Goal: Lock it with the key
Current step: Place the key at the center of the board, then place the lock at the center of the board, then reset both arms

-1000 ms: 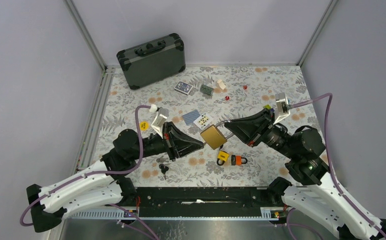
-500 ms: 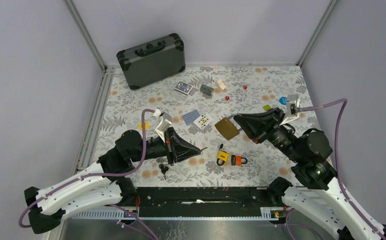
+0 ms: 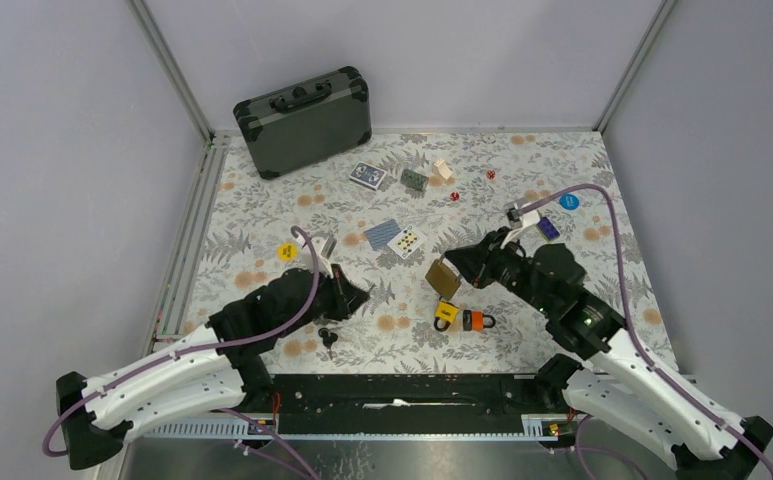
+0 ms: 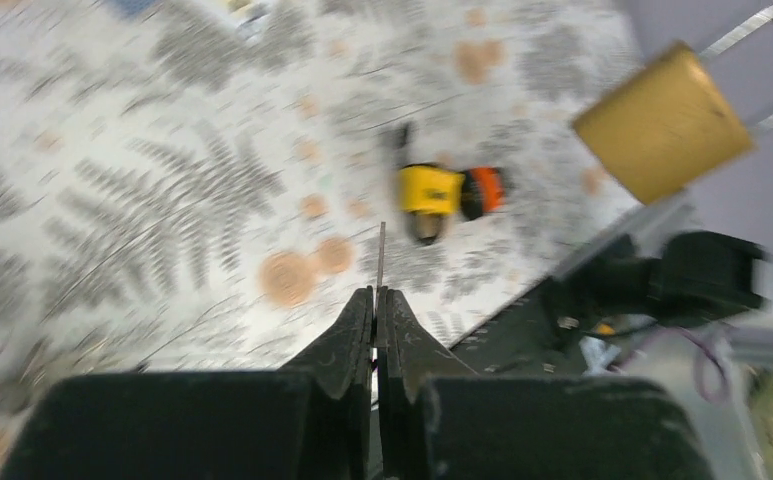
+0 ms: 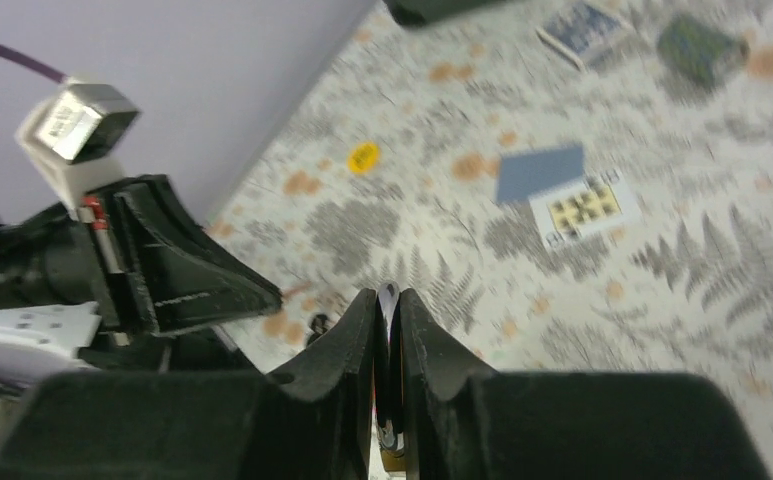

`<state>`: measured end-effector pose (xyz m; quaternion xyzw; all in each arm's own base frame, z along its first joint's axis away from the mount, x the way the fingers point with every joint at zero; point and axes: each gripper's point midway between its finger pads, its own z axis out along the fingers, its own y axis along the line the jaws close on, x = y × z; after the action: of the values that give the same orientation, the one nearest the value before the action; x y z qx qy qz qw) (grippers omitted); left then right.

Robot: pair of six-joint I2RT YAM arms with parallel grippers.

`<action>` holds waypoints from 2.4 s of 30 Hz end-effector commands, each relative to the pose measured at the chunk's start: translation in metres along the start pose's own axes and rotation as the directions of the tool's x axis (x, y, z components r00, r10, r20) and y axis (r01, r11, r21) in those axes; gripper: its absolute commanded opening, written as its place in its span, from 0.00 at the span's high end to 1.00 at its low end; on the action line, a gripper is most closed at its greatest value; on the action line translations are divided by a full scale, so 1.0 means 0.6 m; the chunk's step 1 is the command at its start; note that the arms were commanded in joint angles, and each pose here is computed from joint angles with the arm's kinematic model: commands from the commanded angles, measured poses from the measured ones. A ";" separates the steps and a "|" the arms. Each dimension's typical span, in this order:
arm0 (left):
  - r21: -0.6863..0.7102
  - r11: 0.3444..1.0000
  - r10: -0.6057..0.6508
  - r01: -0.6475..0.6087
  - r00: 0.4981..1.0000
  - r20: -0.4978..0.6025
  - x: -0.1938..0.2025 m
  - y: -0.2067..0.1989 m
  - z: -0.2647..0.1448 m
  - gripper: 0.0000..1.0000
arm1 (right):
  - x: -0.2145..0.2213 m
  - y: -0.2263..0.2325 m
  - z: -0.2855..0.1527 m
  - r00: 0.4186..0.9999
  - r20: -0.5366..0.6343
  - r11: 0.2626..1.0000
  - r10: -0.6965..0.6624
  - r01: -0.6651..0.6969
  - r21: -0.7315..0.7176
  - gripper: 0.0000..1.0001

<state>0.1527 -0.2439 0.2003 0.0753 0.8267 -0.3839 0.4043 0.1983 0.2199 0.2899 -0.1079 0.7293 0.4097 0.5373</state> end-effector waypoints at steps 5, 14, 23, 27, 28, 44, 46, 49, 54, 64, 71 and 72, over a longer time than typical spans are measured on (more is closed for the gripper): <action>-0.435 0.860 -0.244 0.268 0.963 0.111 0.081 0.196 -0.008 1.00 | 0.087 -0.102 0.030 0.985 -0.001 0.957 0.170 -0.165 0.238 1.00; -0.583 0.747 -0.303 0.318 0.945 0.127 0.150 0.282 -0.021 1.00 | 0.162 -0.122 0.056 0.955 -0.066 0.929 0.290 -0.264 0.259 1.00; -0.624 0.717 -0.301 0.312 0.945 0.126 0.162 0.301 -0.026 0.66 | 0.185 -0.129 0.070 0.941 -0.070 0.917 0.331 -0.303 0.259 1.00; -0.628 0.715 -0.294 0.309 0.947 0.131 0.157 0.300 -0.030 0.45 | 0.190 -0.143 0.075 0.940 -0.051 0.905 0.338 -0.310 0.290 1.00; -0.628 0.714 -0.291 0.309 0.947 0.135 0.153 0.300 -0.031 0.42 | 0.191 -0.146 0.075 0.939 -0.046 0.901 0.340 -0.312 0.300 1.00; -0.643 0.717 -0.212 0.267 0.963 0.164 0.095 0.282 -0.055 0.24 | 0.222 -0.217 0.078 0.923 0.061 0.810 0.381 -0.365 0.458 0.94; -0.645 0.716 -0.213 0.266 0.964 0.161 0.097 0.282 -0.054 0.24 | 0.224 -0.224 0.074 0.924 0.069 0.803 0.375 -0.361 0.474 0.83; -0.647 0.712 -0.215 0.272 0.962 0.168 0.097 0.284 -0.056 0.24 | 0.227 -0.229 0.068 0.927 0.070 0.798 0.369 -0.355 0.487 0.72; -0.632 0.723 -0.207 0.278 0.961 0.185 0.085 0.278 -0.058 0.22 | 0.219 -0.242 0.049 0.940 0.083 0.787 0.329 -0.322 0.525 0.56; -0.627 0.746 -0.154 0.225 0.974 0.166 0.059 0.262 -0.054 0.12 | 0.178 -0.250 0.008 0.977 0.065 0.787 0.202 -0.201 0.583 0.45; -0.562 0.806 -0.109 0.187 0.979 0.170 -0.006 0.219 -0.057 0.01 | 0.193 -0.245 0.025 0.922 -0.356 0.792 0.153 0.101 0.602 0.28; -0.548 0.816 -0.114 0.186 0.980 0.162 -0.019 0.213 -0.058 0.01 | 0.193 -0.241 0.025 0.905 -0.374 0.807 0.201 0.064 0.587 0.26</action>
<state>0.1770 -0.1220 0.1037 -0.1545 0.8945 -0.1271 0.3997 0.2533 0.1723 0.1143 0.0677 0.8868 0.1598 0.4283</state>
